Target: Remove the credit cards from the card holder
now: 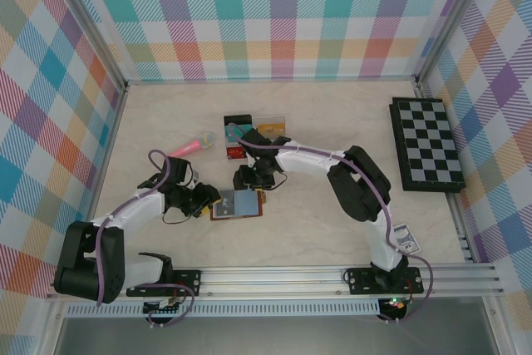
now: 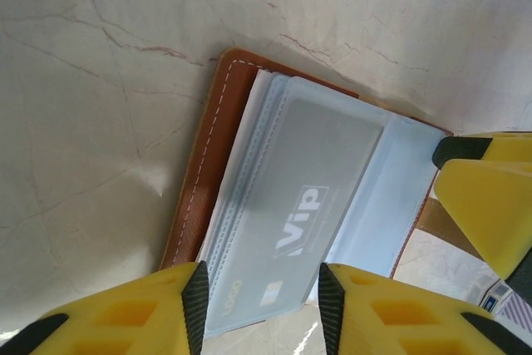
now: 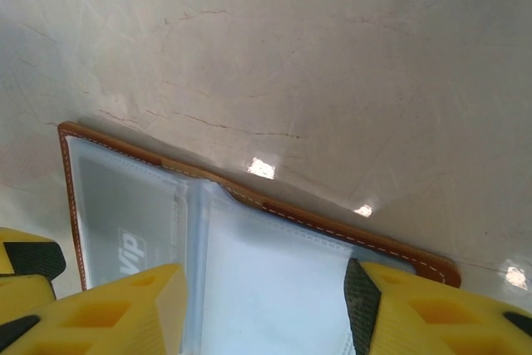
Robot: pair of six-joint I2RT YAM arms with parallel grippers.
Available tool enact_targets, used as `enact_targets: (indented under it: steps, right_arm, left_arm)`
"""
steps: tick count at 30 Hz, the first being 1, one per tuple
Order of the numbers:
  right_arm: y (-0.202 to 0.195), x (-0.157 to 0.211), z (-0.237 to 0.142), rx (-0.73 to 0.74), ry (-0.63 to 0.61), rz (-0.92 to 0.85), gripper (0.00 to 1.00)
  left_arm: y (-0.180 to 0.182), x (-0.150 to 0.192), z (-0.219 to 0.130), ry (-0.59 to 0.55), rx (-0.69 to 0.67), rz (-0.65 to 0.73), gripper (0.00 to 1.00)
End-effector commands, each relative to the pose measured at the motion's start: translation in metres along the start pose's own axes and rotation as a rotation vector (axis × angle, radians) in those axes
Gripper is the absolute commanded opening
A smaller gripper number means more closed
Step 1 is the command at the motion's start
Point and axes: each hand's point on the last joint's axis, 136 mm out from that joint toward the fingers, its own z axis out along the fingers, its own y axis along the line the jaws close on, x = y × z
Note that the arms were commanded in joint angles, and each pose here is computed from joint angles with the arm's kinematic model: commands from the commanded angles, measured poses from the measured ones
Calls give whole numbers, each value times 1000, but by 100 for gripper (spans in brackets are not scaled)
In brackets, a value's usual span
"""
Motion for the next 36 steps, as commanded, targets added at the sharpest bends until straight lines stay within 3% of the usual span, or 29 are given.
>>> enact_targets:
  steps: [1, 12, 36]
  right_arm:
    - [0, 3, 5, 12, 29, -17, 54]
    - [-4, 6, 14, 19, 48, -10, 54]
    - [-7, 11, 23, 16, 78, -3, 54]
  left_arm:
    - [-12, -2, 0, 6, 31, 17, 40]
    - [-15, -2, 1, 19, 26, 37, 34]
    - [-7, 1, 11, 50, 2, 30, 38]
